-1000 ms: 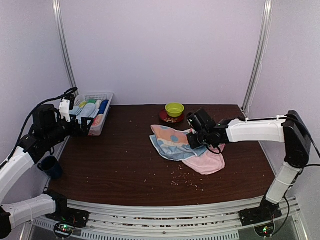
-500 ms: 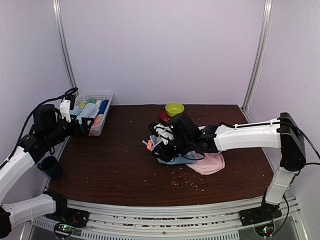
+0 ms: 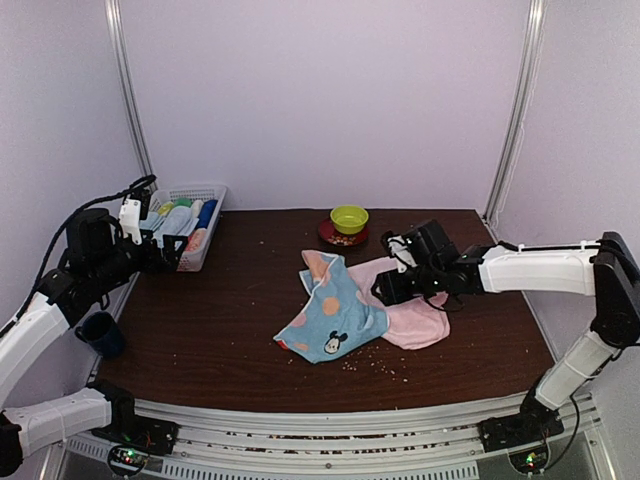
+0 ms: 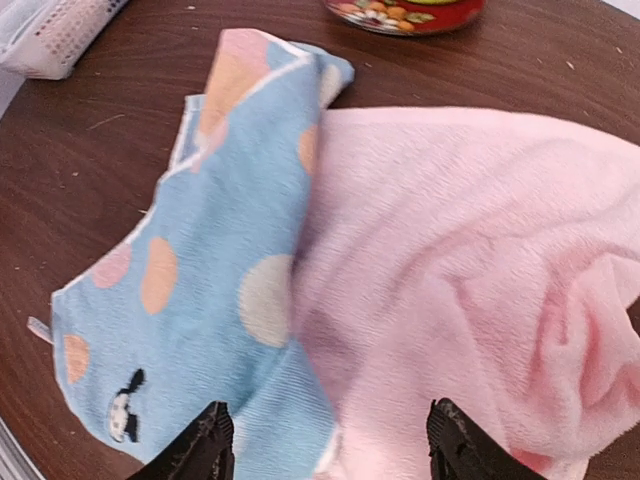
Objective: Roll the towels
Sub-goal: Place the towel in the towel pile, then move the towel to the corner of the board.
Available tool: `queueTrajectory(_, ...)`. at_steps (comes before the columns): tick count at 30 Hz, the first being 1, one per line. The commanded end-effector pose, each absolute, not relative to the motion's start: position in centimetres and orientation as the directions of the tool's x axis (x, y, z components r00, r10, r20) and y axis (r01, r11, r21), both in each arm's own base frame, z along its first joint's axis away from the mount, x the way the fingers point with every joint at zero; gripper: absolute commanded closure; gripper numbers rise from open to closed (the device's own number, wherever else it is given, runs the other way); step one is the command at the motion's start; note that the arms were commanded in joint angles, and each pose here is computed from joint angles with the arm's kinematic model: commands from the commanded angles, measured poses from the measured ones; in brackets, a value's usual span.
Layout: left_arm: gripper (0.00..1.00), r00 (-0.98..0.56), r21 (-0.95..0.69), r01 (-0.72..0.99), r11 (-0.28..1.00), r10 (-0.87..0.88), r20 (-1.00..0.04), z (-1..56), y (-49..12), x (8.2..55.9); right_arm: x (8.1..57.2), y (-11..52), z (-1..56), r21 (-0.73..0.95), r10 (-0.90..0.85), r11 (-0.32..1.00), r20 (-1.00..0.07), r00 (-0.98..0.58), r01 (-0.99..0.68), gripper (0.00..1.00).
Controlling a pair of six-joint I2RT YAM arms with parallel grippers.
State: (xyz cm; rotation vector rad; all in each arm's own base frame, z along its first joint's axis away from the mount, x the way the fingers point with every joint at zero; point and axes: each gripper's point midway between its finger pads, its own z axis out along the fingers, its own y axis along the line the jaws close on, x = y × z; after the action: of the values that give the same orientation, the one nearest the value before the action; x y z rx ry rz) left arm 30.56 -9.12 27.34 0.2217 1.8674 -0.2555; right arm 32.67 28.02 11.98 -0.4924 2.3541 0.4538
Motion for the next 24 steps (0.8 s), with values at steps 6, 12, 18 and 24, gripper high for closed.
queueTrajectory(6, 0.02, -0.261, -0.059, 0.294, 0.954, 0.021, -0.965, 28.6, -9.4, 30.7, 32.4, 25.6, 8.4, 0.366, -0.107, 0.848, -0.589, -0.801, -0.382, 0.31)
queueTrajectory(12, 0.02, -0.261, -0.060, 0.297, 0.953, 0.020, -0.965, 28.6, -9.5, 30.7, 34.5, 22.8, 4.4, 0.252, -0.103, 0.929, -0.528, -0.843, -0.272, 0.30)
queueTrajectory(18, 0.02, -0.260, -0.062, 0.301, 0.952, 0.020, -0.965, 28.6, -9.5, 30.7, 37.5, 18.8, 0.9, 0.251, 0.001, 0.959, -0.465, -0.885, -0.131, 0.32)
queueTrajectory(24, 0.02, -0.260, -0.064, 0.303, 0.951, 0.018, -0.966, 28.7, -9.6, 30.6, 42.4, 13.5, 0.5, 0.272, 0.167, 0.961, -0.460, -0.872, 0.040, 0.31)
